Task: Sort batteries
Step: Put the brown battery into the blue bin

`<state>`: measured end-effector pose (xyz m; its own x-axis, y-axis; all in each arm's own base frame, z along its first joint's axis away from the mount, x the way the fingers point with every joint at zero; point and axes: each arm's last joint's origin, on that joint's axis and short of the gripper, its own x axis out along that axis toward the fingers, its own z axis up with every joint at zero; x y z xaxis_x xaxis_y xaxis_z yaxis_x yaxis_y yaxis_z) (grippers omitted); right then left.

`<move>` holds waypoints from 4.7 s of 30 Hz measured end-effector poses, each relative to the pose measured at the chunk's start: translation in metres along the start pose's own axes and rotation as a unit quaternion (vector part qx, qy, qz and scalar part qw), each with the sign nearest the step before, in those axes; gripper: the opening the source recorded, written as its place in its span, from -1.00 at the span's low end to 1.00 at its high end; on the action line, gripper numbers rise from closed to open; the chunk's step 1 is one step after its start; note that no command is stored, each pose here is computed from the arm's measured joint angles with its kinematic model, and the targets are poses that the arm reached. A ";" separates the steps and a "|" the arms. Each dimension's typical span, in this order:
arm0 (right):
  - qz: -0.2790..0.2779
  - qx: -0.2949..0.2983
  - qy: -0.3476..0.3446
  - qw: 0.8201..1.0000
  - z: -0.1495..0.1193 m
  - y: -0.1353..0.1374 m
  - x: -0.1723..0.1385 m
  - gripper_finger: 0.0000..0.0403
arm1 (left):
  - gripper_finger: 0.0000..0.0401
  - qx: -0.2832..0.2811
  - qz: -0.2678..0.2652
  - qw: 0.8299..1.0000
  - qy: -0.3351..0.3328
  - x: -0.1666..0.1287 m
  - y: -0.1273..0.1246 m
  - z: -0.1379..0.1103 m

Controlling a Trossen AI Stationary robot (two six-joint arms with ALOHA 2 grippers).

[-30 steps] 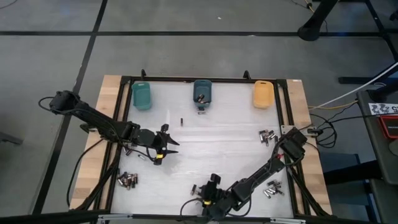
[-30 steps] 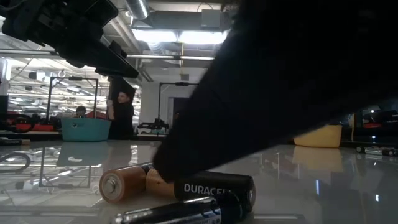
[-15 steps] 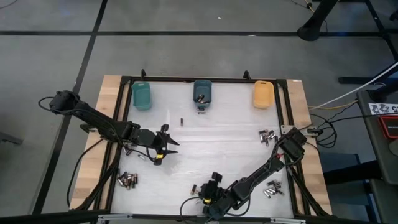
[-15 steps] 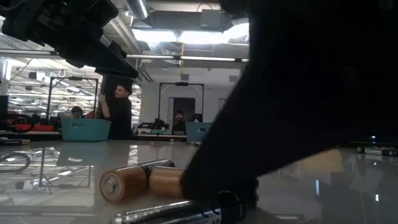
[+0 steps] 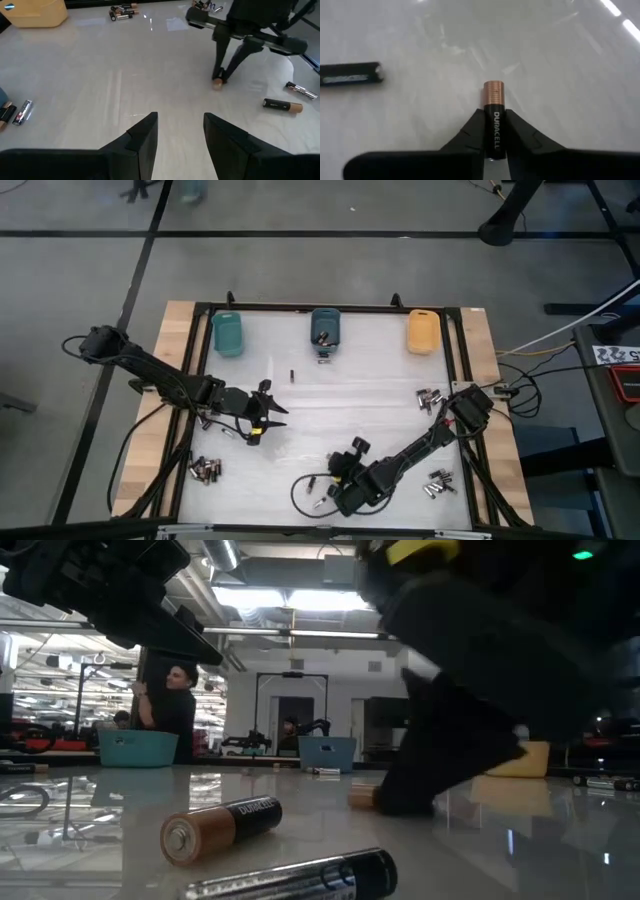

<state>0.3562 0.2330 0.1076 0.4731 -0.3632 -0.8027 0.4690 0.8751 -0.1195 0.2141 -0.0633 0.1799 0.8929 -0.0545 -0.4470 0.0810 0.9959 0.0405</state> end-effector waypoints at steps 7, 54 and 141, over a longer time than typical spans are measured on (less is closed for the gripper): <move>-0.036 -0.036 0.026 0.998 0.023 -0.029 -0.019 -0.79 | -0.26 0.000 0.000 1.000 0.001 0.000 0.000 0.000; 0.024 0.142 0.022 0.989 0.208 -0.349 0.102 -0.52 | -0.26 0.018 0.003 1.000 0.026 0.000 0.001 -0.005; 0.392 -0.393 -0.189 0.810 0.045 -0.011 0.039 -0.36 | -0.26 0.067 -0.133 0.985 0.092 0.044 -0.081 -0.001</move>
<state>0.4030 0.1946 0.1043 0.6599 0.4607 -0.5936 -0.6351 0.7641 -0.1130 0.2468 -0.1458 0.1562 0.7383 -0.2855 -0.6110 0.3696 0.9291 0.0124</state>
